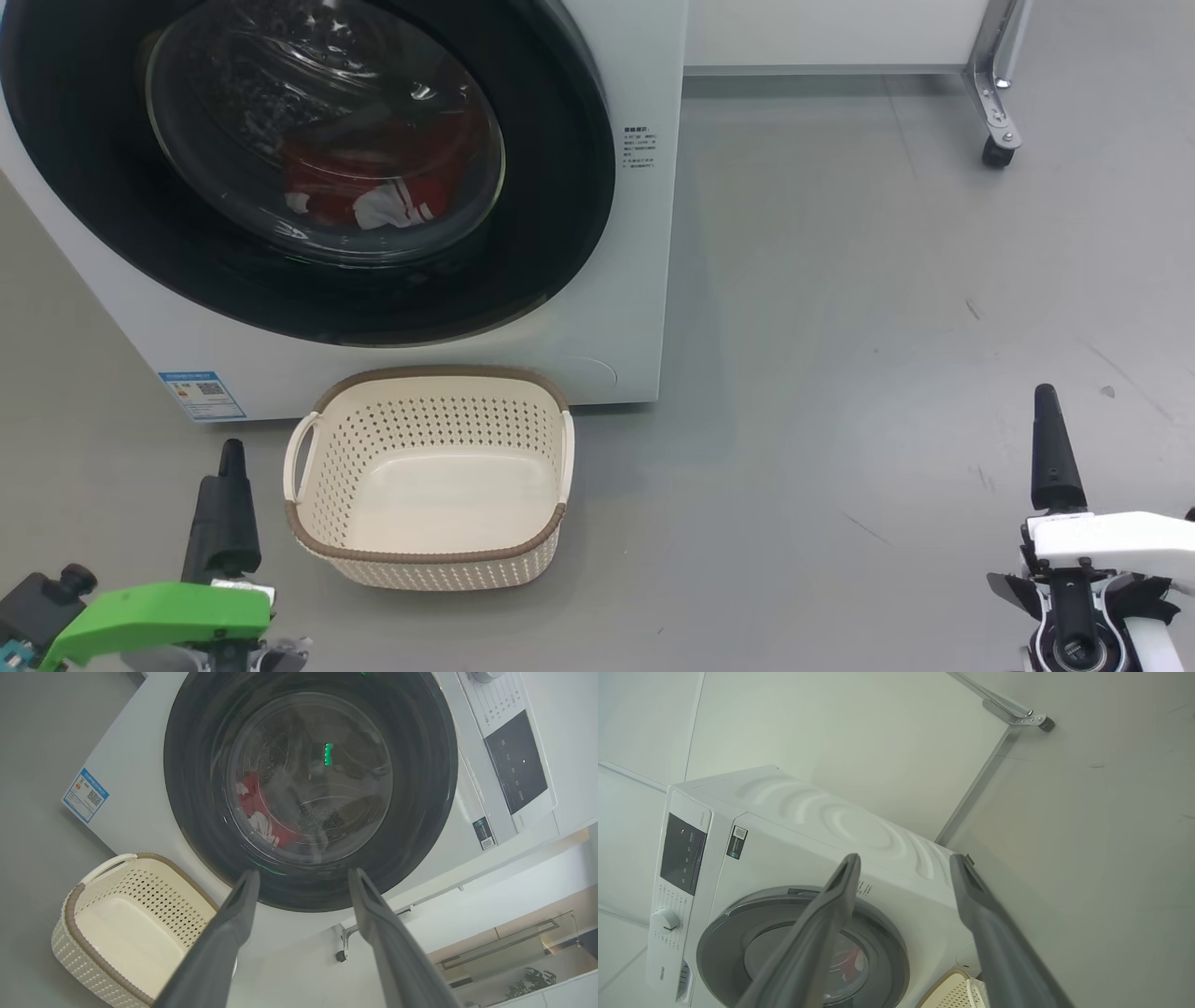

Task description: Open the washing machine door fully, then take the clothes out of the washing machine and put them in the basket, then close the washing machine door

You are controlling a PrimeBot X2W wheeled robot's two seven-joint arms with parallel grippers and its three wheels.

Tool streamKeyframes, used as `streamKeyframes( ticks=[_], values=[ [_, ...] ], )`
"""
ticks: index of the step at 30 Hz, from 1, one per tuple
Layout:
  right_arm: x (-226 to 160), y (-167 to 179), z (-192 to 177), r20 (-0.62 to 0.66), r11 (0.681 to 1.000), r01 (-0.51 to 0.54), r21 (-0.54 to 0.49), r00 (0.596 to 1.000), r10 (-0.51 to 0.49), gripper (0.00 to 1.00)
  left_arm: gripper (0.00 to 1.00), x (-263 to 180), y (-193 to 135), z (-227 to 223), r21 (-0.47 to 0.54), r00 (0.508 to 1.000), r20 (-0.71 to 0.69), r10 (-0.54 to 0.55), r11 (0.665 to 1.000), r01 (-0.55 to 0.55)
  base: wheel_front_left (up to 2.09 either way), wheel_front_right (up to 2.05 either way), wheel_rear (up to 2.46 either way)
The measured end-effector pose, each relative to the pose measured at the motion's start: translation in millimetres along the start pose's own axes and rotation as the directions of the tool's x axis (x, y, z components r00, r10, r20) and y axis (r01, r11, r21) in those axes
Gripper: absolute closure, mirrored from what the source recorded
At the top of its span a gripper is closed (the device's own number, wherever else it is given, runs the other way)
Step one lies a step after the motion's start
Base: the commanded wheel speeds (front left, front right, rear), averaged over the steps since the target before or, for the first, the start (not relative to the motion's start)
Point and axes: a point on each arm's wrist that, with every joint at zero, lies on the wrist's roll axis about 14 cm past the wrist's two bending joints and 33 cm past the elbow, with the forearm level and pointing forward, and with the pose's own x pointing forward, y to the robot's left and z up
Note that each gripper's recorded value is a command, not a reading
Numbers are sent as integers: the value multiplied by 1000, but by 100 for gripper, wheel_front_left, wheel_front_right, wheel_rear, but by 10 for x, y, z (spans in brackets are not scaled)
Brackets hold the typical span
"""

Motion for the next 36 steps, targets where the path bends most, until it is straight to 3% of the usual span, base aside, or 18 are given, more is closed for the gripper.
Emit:
streamKeyframes(
  ticks=[12,21,30,31,32,36],
  values=[
    [15,188,-44,-5,981,-71,-179,997,72,0,0,2,-163,-4,168,998,7,-63,984,61,0,0,0],
    [6,275,-158,-35,945,-117,-305,993,111,0,0,-11,-249,-51,336,994,-6,-106,936,102,0,0,0],
    [-1,341,-239,-53,899,-146,-412,989,136,0,0,-32,-334,-158,550,986,-52,-155,820,158,0,0,0],
    [0,342,-232,-47,895,-143,-422,990,136,0,0,-35,-342,-171,574,985,-58,-161,802,165,0,0,0],
    [1,344,-224,-42,885,-141,-445,990,136,0,0,-44,-360,-214,622,982,-80,-172,761,184,0,0,0],
    [-2,350,-229,-37,863,-139,-486,990,138,0,0,-61,-393,-292,693,975,-113,-193,688,216,0,0,0]
  ],
)
